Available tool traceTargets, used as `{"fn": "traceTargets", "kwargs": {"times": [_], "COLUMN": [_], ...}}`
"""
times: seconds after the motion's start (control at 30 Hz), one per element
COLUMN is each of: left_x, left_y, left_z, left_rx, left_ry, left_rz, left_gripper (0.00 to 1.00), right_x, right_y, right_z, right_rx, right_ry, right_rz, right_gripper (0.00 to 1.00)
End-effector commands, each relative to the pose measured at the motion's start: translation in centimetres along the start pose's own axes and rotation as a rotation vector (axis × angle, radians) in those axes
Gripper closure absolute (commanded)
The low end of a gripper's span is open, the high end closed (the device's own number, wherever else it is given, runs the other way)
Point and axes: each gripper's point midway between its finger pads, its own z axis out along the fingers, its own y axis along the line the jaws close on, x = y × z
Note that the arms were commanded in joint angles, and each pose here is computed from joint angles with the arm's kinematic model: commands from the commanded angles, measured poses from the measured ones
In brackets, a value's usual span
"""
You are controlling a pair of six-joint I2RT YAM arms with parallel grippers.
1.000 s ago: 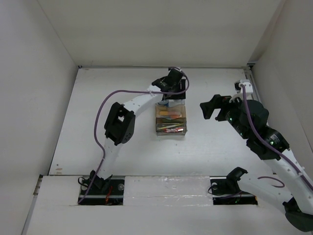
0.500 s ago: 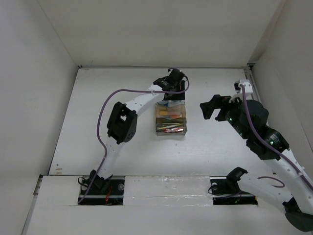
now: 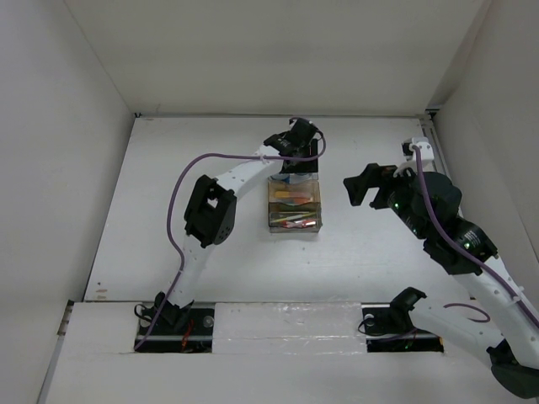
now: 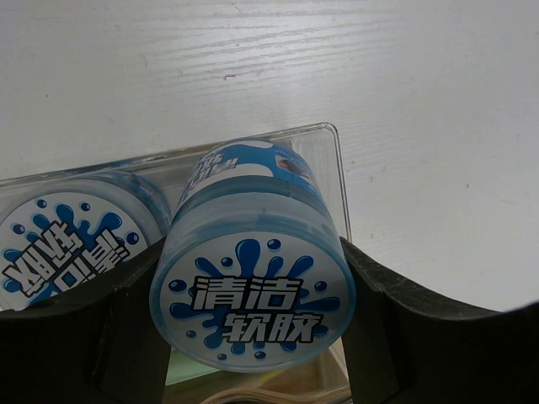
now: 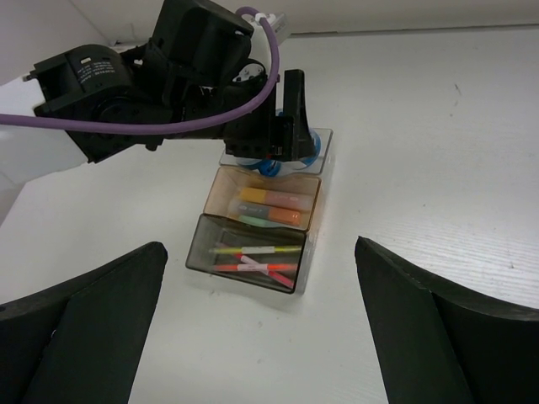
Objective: Sort the stationery into containers
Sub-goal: Place the stationery into the container
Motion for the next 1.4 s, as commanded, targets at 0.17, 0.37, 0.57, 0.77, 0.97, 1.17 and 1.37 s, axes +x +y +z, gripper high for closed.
{"fn": "traceTargets", "kwargs": {"times": [0.17, 0.37, 0.57, 0.77, 0.97, 1.17, 1.37], "left_x": [-3.6, -3.6, -3.6, -3.8, -4.2, -4.3, -4.6], "left_y": [-2.2, -2.2, -2.2, -2.6, -2.4, -2.4, -2.7], "left_z": [-3.5, -3.5, -3.5, -3.7, -4.4, -4.7, -5.7], "left_rx": [0.081, 0.081, 0.081, 0.094, 0.084, 0.078, 0.077], "left_ry": [-0.095, -0.095, -0.095, -0.098, -0.117, -0.108, -0.083], "left_rz": [-0.012, -0.012, -0.012, -0.013, -0.025, -0.023, -0.029], "left_gripper": [0.32, 0.22, 0.16, 0.33, 0.63, 0.78, 0.91], "right_x": [-1.3, -0.9, -0.9, -1.2, -1.2, -0.8, -0.7], "right_y": [0.6, 0.7, 0.7, 0.5, 0.5, 0.4, 0.6], "right_z": [-0.1, 0.0, 0.0, 0.1, 0.1, 0.2, 0.2], "right_rx": [-0.038, -0.043, -0.043, -0.038, -0.038, -0.035, -0.043], "right_ry": [-0.049, -0.038, -0.038, -0.049, -0.049, -0.041, -0.038], "right_rz": [-0.006, -0.009, -0.009, -0.005, -0.005, -0.007, -0.007], "right_gripper": [0.0, 0.0, 0.0, 0.0, 0.0, 0.0, 0.0]}}
